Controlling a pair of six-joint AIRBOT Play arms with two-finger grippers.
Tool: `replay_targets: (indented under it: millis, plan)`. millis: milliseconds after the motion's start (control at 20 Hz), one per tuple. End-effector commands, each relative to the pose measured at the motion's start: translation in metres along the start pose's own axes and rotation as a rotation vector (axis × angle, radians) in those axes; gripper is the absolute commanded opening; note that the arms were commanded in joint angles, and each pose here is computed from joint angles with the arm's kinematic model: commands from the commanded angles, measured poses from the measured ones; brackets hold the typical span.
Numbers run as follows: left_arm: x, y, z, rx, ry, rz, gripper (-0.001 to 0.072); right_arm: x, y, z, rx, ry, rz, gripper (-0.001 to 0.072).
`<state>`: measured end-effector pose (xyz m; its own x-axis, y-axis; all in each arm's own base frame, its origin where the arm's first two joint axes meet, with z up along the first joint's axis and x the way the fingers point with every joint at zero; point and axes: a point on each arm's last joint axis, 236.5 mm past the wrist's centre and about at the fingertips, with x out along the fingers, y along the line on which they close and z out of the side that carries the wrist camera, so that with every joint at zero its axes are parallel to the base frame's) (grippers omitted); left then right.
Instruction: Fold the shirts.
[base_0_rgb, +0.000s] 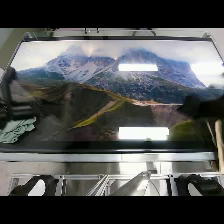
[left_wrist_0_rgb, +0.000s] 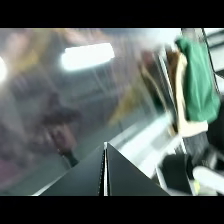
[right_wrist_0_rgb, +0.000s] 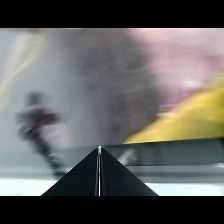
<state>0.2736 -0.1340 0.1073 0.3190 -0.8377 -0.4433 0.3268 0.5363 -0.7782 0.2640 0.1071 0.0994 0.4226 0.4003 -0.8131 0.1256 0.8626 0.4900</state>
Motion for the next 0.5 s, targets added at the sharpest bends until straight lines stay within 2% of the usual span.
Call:
replay_targets:
  millis: [0,450]
  plan:
    - [0.03,-0.011,-0.061,0.005,0.09,-0.034,0.0027,0.041,0.037,-0.059,-0.071,-0.038,0.19,0.0017]
    - [0.033,-0.027,-0.082,0.036,0.071,-0.027,0.0028,0.066,0.027,-0.073,-0.1,0.038,0.154,0.0018]
